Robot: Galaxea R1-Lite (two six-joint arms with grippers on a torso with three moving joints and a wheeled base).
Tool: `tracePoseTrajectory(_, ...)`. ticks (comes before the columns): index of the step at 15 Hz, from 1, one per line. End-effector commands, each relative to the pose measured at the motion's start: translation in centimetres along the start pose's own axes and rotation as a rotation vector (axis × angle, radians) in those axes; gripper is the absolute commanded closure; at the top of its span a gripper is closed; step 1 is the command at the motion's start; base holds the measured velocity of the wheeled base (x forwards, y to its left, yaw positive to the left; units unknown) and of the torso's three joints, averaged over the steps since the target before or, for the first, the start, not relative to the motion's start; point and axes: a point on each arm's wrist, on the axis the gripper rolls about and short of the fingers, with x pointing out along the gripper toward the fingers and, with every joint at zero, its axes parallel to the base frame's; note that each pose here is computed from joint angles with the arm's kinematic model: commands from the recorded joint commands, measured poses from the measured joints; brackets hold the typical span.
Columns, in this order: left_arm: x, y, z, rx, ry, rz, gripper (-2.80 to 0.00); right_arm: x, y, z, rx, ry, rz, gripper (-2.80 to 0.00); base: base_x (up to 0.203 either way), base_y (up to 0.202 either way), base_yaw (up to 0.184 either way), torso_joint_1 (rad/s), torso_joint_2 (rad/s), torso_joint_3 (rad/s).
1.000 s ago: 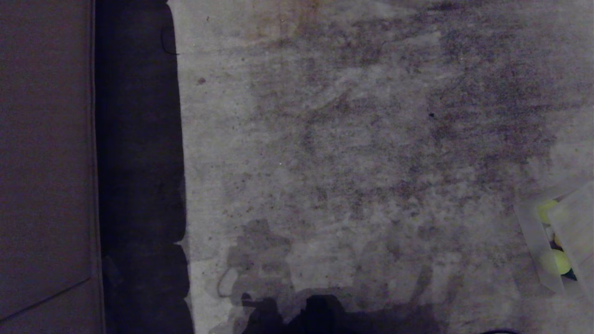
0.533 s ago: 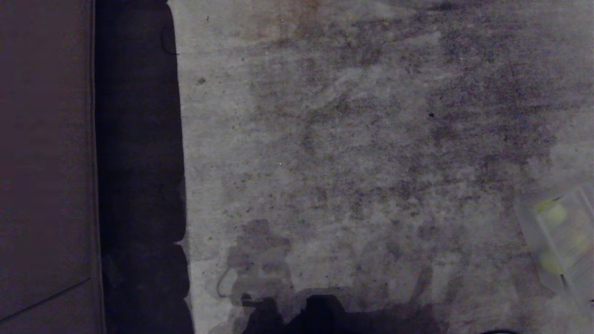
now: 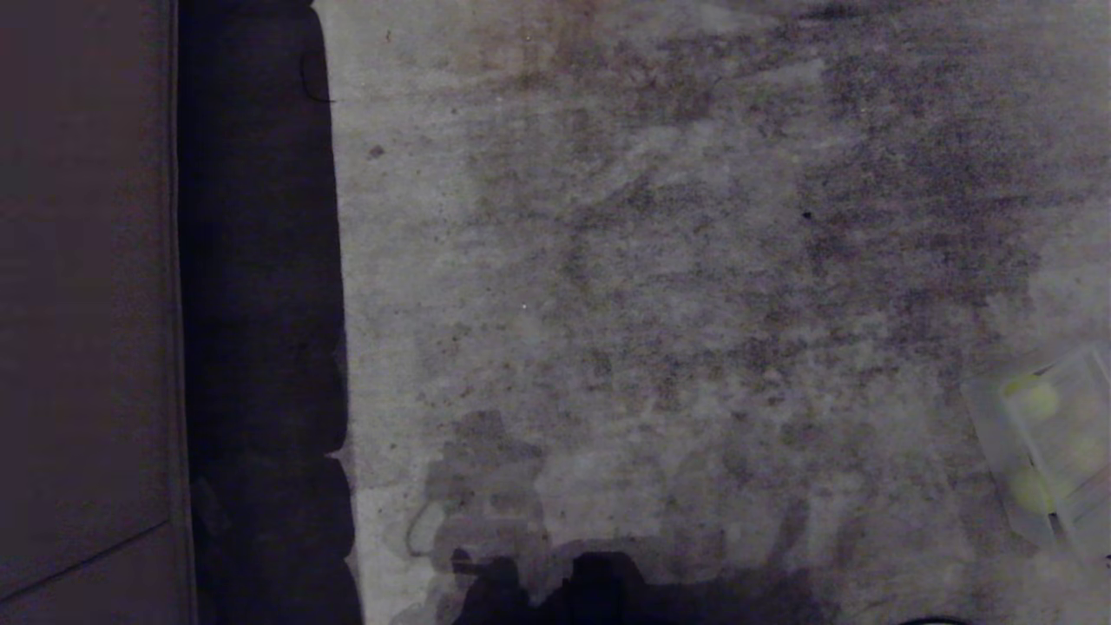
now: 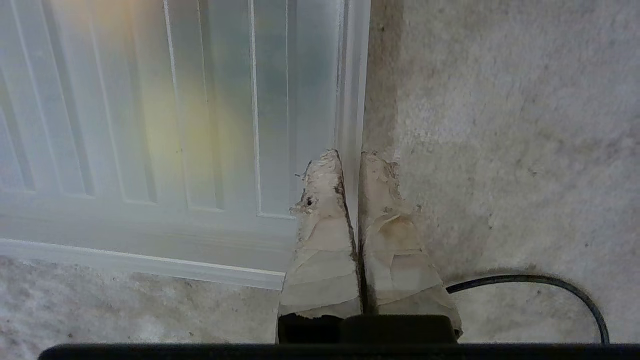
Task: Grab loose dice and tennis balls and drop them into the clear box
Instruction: Close the lid
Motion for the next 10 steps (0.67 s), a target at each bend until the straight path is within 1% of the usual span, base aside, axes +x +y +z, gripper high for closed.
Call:
tracePoseTrajectory(1, 0.0, 0.0, 0.0, 0.0, 0.003, 0.001, 0.0, 0.0, 0.2, 0.4, -0.014, -0.011, 0.013, 0.0, 0.0, 0.0, 0.0, 0.0, 0.0, 0.0)
tracePoseTrajectory(2, 0.0, 0.0, 0.0, 0.0, 0.003, 0.001, 0.0, 0.0, 0.3, 0.3, -0.01, -0.007, 0.012, -2.8, 0.0, 0.0, 0.0, 0.0, 0.0, 0.0)
tracePoseTrajectory(7, 0.0, 0.0, 0.0, 0.0, 0.003, 0.0, 0.0, -0.3, 0.7, -0.9, 0.011, 0.03, 0.004, -2.8, 0.0, 0.0, 0.0, 0.0, 0.0, 0.0)
tracePoseTrajectory(10, 0.0, 0.0, 0.0, 0.0, 0.003, 0.001, 0.0, -1.1, 1.6, -0.2, -0.01, 0.016, 0.01, -2.8, 0.0, 0.0, 0.0, 0.0, 0.0, 0.0)
